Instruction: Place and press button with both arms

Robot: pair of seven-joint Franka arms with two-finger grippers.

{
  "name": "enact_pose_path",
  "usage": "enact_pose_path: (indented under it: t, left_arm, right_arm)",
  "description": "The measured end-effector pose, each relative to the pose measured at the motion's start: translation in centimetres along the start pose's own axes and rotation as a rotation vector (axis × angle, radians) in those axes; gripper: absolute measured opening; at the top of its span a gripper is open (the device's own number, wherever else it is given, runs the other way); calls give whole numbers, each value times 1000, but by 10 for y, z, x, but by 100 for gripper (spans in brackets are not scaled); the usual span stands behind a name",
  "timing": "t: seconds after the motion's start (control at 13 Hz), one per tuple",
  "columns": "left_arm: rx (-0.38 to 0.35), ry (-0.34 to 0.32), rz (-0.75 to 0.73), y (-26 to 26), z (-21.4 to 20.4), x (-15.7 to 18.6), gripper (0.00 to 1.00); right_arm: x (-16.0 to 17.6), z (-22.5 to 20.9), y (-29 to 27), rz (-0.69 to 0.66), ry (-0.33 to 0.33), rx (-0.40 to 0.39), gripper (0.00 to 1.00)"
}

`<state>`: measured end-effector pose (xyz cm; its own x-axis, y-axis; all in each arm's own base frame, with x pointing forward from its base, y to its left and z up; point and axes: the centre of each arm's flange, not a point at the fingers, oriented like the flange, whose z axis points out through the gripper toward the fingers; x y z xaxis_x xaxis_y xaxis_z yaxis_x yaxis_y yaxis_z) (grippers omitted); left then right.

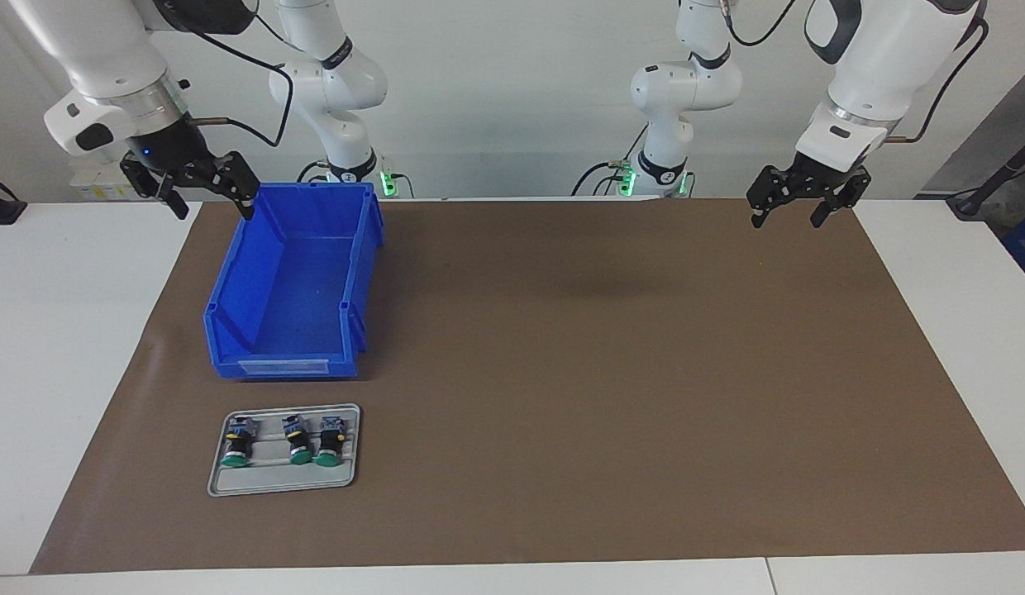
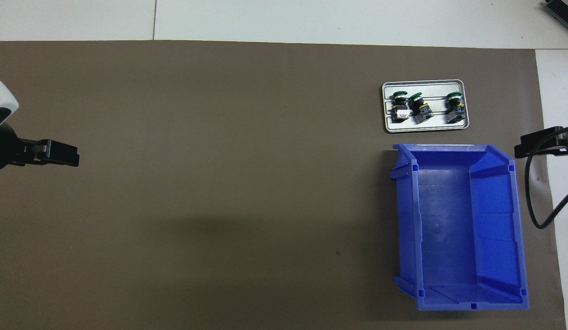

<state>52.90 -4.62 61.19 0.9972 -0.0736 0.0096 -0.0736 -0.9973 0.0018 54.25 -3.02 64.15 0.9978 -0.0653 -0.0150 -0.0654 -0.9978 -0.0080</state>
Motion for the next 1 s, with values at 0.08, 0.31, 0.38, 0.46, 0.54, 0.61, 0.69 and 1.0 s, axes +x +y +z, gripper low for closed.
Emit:
enact_pose_path:
  t: [0.08,0.31,0.38,0.46,0.54,0.61,0.69,1.0]
  left_arm:
    - [0,0,0,0,0,0,100]
    - [0,0,0,0,0,0,100]
    - [0,0,0,0,0,0,100]
    - [0,0,0,0,0,0,100]
    - [0,0,0,0,0,0,100]
    - [0,0,0,0,0,0,100]
    - [0,0,0,0,0,0,100]
    - [0,0,0,0,0,0,100]
  right_arm:
    - [0,0,0,0,0,0,100]
    - [0,0,0,0,0,0,100]
    - [0,0,0,0,1,0,100]
    - [0,0,0,0,0,0,100]
    - [0,0,0,-1,4,-2,100]
    - [2,-1,0,-6,20,-3,100]
    - [7,0,0,-16,46,-4,100]
    - [55,52,-10,-68,110,-15,100]
